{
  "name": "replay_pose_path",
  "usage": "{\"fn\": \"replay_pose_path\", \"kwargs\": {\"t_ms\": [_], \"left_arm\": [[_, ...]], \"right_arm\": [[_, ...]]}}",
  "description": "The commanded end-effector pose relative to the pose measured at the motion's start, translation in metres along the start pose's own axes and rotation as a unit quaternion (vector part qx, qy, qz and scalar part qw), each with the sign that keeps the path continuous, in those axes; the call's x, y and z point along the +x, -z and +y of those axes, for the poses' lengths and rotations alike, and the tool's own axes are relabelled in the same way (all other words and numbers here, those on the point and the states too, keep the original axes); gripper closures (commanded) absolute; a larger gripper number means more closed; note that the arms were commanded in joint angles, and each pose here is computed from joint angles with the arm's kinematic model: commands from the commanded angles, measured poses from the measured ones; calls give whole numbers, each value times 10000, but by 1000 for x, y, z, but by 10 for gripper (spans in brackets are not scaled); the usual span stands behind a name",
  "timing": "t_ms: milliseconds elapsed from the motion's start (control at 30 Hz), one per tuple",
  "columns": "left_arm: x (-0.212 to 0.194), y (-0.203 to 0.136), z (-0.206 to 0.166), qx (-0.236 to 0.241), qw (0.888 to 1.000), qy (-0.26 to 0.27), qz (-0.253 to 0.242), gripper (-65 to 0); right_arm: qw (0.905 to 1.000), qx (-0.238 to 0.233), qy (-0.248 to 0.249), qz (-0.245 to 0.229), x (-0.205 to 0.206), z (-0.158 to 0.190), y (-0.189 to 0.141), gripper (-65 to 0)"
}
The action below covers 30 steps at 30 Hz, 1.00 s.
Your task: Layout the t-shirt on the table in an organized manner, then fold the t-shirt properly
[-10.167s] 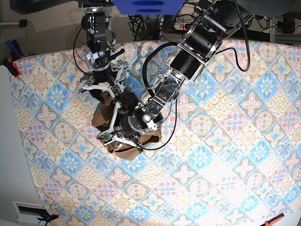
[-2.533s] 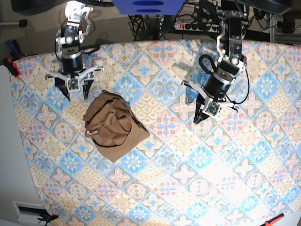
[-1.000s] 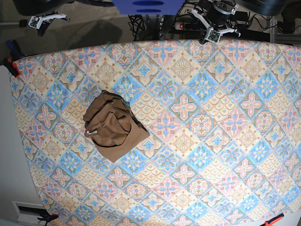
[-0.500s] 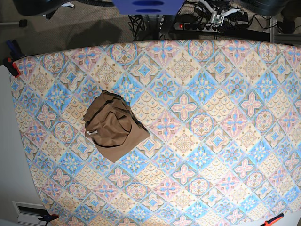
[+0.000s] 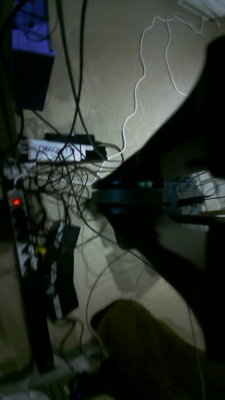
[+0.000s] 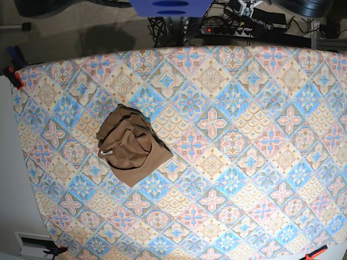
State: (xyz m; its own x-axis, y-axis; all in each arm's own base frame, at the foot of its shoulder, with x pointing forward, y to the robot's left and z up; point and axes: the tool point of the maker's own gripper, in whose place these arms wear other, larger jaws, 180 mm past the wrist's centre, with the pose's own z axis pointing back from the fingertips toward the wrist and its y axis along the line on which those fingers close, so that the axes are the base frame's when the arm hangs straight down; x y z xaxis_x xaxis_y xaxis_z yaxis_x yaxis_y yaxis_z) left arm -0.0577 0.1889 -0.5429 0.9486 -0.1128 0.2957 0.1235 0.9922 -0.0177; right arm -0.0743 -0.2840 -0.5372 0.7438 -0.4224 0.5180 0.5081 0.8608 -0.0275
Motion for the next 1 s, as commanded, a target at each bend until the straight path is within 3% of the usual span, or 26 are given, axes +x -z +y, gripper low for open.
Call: {"fn": "replay_pose_path", "kwargs": {"t_ms": [0,67,167,333,500,600,700,800,967], "left_arm": [[-16,-1,3,19,10000,-55,72,0],[-21,11,7,-1,10000,-58,32,0],[-46,31,9,-66,9989,-121,453,0],[-69,49,15,-133,9976,-382,559,0],[-76,69,35,-202,9942,-451,952,0],[-63,74,50,-198,9948,-403,914,0],[-33,86,61,-147,9970,-261,719,0],[-29,92,74,124,9946,123,1023,0],[-24,101,75,369,9805,1062,1614,0]], "right_arm": [[9997,-36,-166,-157,13,-11,2,0],[9995,33,-281,166,-6,-5,9,0],[9980,141,-236,567,-35,6,15,0],[9981,264,60,550,-49,24,24,0],[9920,419,481,1091,-86,50,29,0],[9906,464,569,1156,-82,54,41,0],[9885,140,575,1392,-89,48,50,0],[9833,-278,288,1773,-105,37,50,0],[9816,-273,-407,1844,-91,59,72,0]]}}
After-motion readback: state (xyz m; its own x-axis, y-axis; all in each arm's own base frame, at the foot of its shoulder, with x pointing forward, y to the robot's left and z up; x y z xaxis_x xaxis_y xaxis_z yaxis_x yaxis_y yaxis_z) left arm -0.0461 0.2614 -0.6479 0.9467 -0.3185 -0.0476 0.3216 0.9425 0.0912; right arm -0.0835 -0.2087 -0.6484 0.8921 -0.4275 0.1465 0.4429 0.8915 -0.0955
